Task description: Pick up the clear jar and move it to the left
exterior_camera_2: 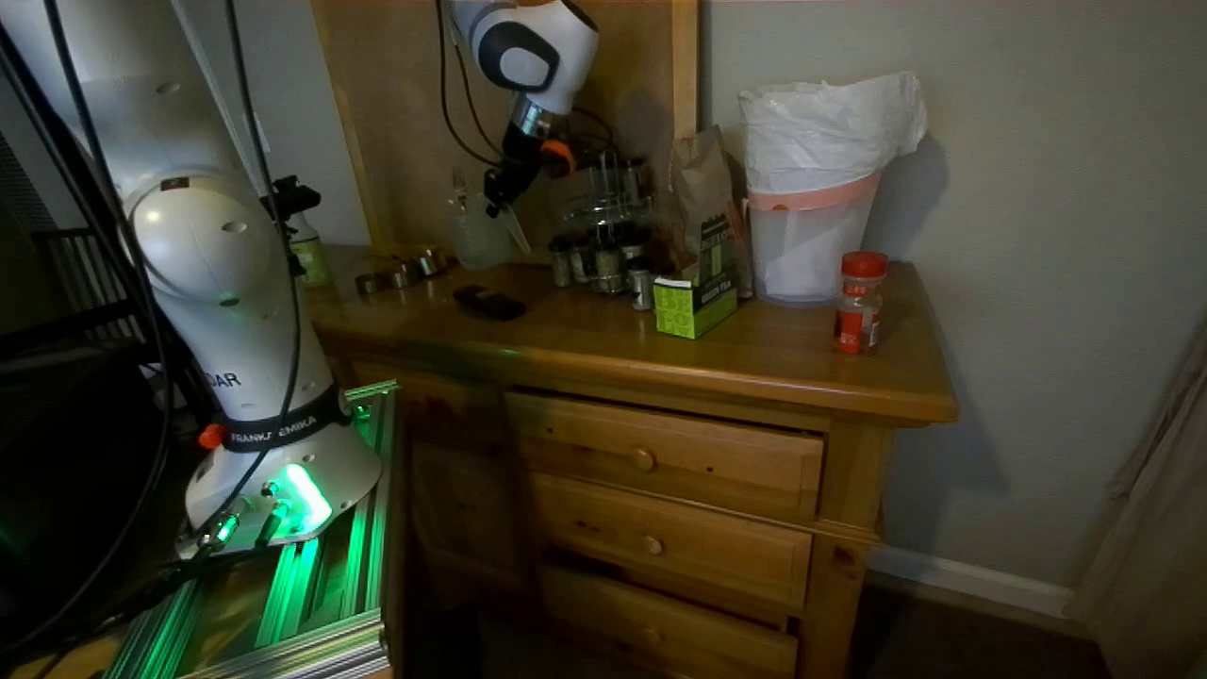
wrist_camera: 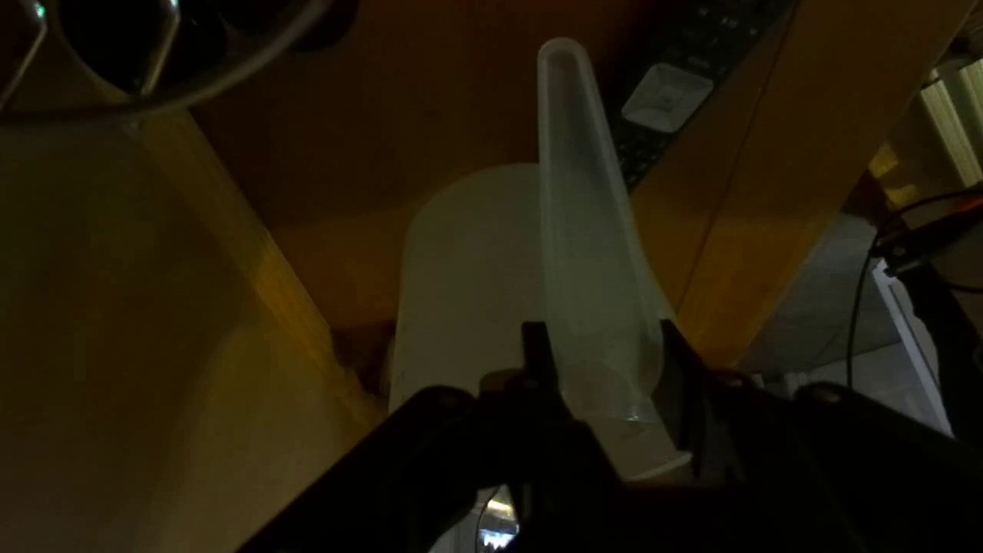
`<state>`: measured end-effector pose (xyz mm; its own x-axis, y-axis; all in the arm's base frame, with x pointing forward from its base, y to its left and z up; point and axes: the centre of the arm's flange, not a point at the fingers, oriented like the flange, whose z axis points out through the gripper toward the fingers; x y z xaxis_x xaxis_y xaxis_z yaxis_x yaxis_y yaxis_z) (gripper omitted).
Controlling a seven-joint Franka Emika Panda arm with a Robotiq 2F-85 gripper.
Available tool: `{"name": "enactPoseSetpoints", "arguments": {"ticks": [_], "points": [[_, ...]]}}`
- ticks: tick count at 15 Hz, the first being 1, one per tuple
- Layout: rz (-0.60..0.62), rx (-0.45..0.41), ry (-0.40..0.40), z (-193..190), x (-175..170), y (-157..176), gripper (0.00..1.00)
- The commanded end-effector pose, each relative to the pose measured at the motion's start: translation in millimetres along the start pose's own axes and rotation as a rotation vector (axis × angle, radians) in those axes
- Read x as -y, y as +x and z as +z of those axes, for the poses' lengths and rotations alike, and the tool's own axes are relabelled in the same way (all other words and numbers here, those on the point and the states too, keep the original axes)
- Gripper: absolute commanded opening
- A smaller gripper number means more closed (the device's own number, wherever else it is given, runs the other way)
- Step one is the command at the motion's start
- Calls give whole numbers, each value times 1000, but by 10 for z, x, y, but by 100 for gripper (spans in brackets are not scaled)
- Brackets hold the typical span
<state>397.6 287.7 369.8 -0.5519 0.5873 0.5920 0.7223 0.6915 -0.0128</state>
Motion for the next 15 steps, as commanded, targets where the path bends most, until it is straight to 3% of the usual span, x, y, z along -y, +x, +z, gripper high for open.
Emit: {"name": "enactPoseSetpoints", "arguments": {"ticks": [1,8,15], "points": [[-43,-19,29,25,-218,120,10],[-2,166,31,-25,-209,269,10],[-25,240,-4,-185,-142,674,10]]}}
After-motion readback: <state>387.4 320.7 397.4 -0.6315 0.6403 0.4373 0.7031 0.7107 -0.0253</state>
